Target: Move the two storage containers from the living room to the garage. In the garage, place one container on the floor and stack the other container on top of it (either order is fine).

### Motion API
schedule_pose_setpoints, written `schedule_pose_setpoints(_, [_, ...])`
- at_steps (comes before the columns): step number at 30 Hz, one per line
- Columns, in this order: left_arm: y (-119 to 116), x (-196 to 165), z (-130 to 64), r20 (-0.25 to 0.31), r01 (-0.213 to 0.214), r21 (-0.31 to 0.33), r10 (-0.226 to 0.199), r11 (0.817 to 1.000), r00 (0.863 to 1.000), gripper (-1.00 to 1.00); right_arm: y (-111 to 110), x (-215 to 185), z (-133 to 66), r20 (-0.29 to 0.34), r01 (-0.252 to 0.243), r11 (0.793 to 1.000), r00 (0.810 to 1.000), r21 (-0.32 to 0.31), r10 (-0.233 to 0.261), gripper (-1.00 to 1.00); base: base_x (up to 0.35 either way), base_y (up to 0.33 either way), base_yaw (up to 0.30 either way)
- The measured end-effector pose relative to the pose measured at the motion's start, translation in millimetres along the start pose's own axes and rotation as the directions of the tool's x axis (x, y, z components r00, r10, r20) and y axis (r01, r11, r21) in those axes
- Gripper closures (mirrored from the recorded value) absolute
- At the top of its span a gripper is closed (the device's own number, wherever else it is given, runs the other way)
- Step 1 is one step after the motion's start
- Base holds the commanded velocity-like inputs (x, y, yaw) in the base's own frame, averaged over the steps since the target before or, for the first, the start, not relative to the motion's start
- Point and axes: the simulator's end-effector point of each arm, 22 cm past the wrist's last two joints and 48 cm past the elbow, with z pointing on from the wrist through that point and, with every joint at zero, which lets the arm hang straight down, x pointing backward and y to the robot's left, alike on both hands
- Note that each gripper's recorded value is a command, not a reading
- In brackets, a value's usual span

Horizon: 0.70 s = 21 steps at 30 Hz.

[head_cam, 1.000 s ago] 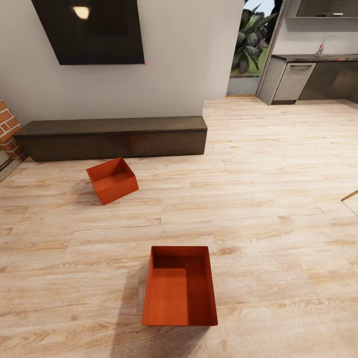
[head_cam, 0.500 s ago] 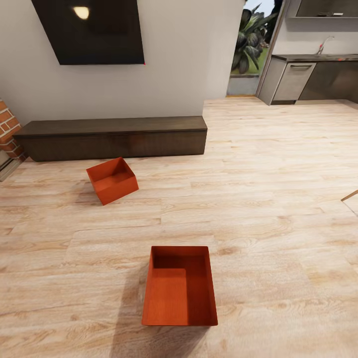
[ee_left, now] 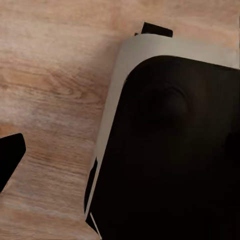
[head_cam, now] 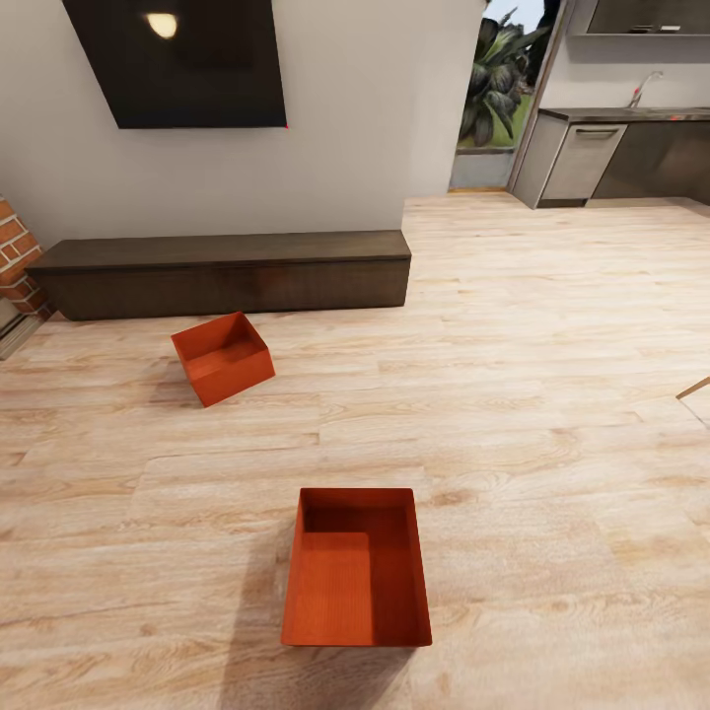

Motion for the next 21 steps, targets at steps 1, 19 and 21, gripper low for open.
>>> schedule_pose_setpoints(1, [-3.2,-14.5,-0.7,0.022,-0.001,0.004,0.001,1.000,1.000,-1.00,-4.6,-18.4,1.8,0.021,0.001,1.000,1.000,0.006,-0.001,-1.00,0.000,0.000,0.000])
schedule_pose_setpoints(19, [-164.7,-393.7,-61.0,0.273,-0.024,0.189,-0.029,0.982,0.962,-1.00,-76.9,-399.9,-53.7,0.401,-0.150,0.988,0.908,0.044,0.120,-1.00,0.000,0.000,0.000])
schedule_pose_setpoints(21, [-186.5,-405.0,-69.5,0.288,-0.033,0.215,-0.031,0.976,0.957,-1.00,-80.7,-402.0,-54.8,0.407,-0.186,0.982,0.900,0.033,0.156,-1.00,0.000,0.000,0.000])
